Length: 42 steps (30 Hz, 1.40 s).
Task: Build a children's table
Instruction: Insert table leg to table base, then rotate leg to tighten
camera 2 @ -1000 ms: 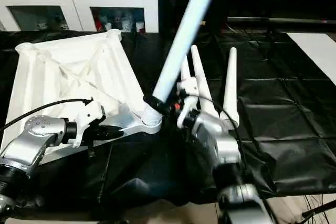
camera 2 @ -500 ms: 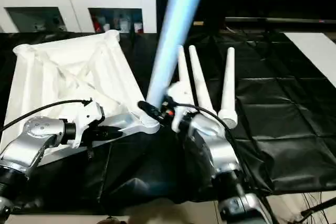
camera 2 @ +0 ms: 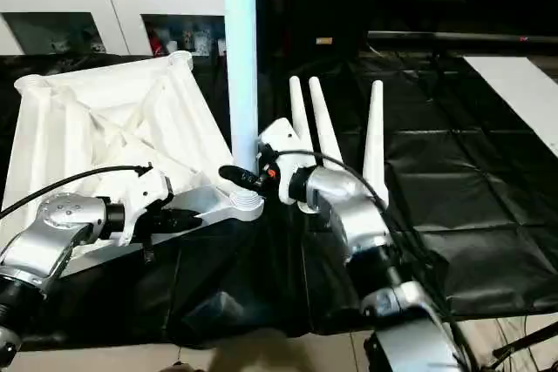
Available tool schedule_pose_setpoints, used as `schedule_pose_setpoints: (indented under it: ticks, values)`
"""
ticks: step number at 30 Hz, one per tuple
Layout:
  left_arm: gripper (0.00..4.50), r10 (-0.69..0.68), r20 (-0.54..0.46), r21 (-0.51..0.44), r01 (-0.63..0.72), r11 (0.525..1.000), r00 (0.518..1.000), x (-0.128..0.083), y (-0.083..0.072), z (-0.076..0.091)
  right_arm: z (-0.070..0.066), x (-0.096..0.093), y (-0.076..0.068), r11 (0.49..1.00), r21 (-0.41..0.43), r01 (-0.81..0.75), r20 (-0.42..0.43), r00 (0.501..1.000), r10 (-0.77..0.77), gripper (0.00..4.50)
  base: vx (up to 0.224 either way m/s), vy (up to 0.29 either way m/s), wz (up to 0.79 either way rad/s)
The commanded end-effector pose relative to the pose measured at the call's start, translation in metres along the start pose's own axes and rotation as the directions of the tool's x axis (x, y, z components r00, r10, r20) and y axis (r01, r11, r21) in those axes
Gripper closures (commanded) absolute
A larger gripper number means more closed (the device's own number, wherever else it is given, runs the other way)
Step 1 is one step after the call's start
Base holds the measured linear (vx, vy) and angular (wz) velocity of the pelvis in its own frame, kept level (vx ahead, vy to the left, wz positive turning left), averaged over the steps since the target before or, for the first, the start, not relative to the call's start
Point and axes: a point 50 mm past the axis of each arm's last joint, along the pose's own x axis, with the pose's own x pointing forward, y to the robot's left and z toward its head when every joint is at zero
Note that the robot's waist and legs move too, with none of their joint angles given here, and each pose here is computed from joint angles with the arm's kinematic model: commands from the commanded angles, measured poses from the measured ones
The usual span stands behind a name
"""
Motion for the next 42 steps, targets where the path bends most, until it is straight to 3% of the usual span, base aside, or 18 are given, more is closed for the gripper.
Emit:
schedule_pose_setpoints:
  ticks: [1, 8, 14, 17, 20, 25, 32, 42]
  values:
    - [4.5, -0.008, 0.009, 0.043, 0.008, 0.999, 1.0, 0.003, 0.001, 0.007, -0.056, -0.005, 0.011, 0.993, 0.12, -0.01, -0.226, 0.973, 0.037, 2.66, 0.0, 0.0, 0.0]
    - [4.5, -0.006, 0.006, 0.043, 0.005, 0.999, 1.0, 0.003, 0.003, 0.007, -0.067, -0.007, 0.012, 0.99, 0.142, 0.015, -0.252, 0.968, 0.022, 2.66, 0.0, 0.0, 0.0]
    - [4.5, -0.006, -0.001, 0.042, 0.006, 0.999, 1.0, 0.003, 0.003, 0.006, -0.064, -0.004, 0.01, 0.989, 0.14, 0.053, -0.235, 0.972, -0.018, 2.66, 0.0, 0.0, 0.0]
    - [4.5, 0.036, -0.028, 0.011, -0.035, 0.999, 0.999, 0.006, 0.007, 0.002, -0.061, 0.002, 0.007, 0.981, 0.13, 0.146, -0.218, 0.969, -0.116, 2.66, 0.0, 0.0, 0.0]
    - [4.5, 0.115, -0.041, -0.049, -0.116, 0.992, 0.993, 0.017, 0.008, 0.001, -0.062, 0.008, 0.004, 0.946, 0.177, 0.273, -0.217, 0.948, -0.233, 2.66, 0.0, 0.0, 0.0]
    - [4.5, 0.307, -0.105, -0.175, -0.322, 0.93, 0.946, 0.053, 0.009, 0.006, -0.068, 0.024, 0.004, 0.847, 0.219, 0.484, -0.272, 0.864, -0.423, 2.66, -0.045, 0.037, -0.05]
    - [4.5, 0.374, -0.15, -0.237, -0.401, 0.885, 0.915, 0.093, 0.0, 0.032, -0.064, 0.049, 0.013, 0.725, 0.298, 0.621, -0.345, 0.778, -0.525, 2.66, -0.007, -0.013, 0.03]
    - [4.5, 0.396, -0.191, -0.22, -0.433, 0.874, 0.898, 0.089, 0.004, 0.029, -0.062, 0.062, 0.023, 0.737, 0.316, 0.598, -0.367, 0.793, -0.486, 2.66, 0.0, 0.006, -0.01]
